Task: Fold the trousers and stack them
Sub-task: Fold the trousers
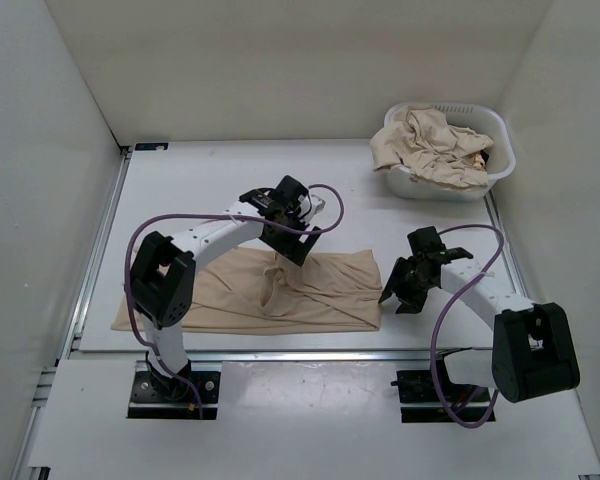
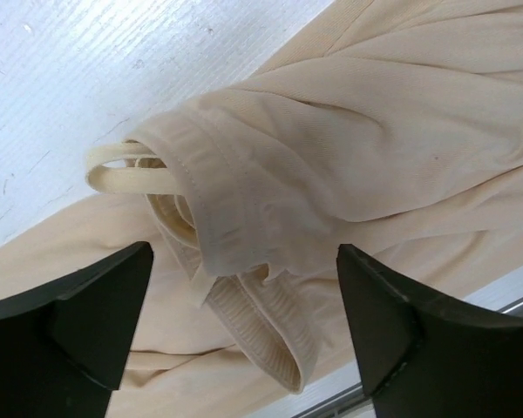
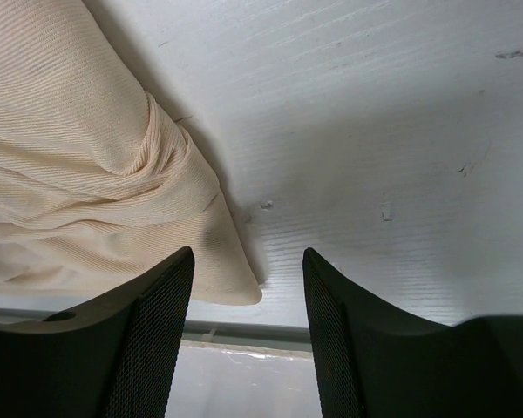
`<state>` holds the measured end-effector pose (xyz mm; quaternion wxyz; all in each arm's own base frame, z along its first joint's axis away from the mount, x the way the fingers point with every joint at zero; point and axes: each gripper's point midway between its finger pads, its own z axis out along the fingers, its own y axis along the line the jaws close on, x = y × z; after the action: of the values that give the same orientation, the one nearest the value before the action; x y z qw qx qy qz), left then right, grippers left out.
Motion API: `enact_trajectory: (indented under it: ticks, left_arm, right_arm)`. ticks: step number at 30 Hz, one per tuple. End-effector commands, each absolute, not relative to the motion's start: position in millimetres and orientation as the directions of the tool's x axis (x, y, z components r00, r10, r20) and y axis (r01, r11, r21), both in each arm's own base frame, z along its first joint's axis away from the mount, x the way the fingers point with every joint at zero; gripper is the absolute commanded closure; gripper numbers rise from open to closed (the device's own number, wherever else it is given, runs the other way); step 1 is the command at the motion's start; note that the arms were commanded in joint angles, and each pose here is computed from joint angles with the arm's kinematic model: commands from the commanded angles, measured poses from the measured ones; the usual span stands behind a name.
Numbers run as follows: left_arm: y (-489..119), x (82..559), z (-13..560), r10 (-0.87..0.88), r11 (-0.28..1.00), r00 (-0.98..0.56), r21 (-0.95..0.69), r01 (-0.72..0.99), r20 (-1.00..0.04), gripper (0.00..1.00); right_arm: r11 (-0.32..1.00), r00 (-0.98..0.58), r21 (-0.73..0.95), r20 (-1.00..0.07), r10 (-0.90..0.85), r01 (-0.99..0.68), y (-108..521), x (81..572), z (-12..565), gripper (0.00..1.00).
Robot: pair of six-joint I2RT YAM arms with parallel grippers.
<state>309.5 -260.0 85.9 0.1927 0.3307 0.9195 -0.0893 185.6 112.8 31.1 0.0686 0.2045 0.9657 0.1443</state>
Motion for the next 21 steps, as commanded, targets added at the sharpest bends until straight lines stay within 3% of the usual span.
enact_trajectory:
  ticks: [1,7,14,18,21]
  left_arm:
    - [-275,311,136,0.544,0.744,-0.643,-0.045,0.667,-0.539,0.00]
    - [-283,283,200,0.546,0.701,-0.573,-0.042,0.712,-0.611,0.00]
    - [-259,270,158,0.582,0.720,-0.626,-0.030,0.694,-0.519,0.00]
    - [-269,283,152,0.546,0.714,-0.635,-0.092,0.694,-0.547,0.01]
    - [-265,305,135,0.515,0.740,-0.666,-0.112,0.663,-0.539,0.20]
  right_arm:
    - [0.872,-0.910,0.317,-0.059,0.411,0.373,116,181,32,0.42]
    - [0.872,-0.910,0.317,-0.059,0.411,0.373,116,180,30,0.42]
    - [0.873,-0.910,0.309,-0.049,0.411,0.378,117,184,29,0.42]
    - [0.879,-0.913,0.306,-0.066,0.404,0.366,115,187,30,0.47]
    - [0.879,-0.913,0.301,-0.059,0.403,0.369,115,185,30,0.48]
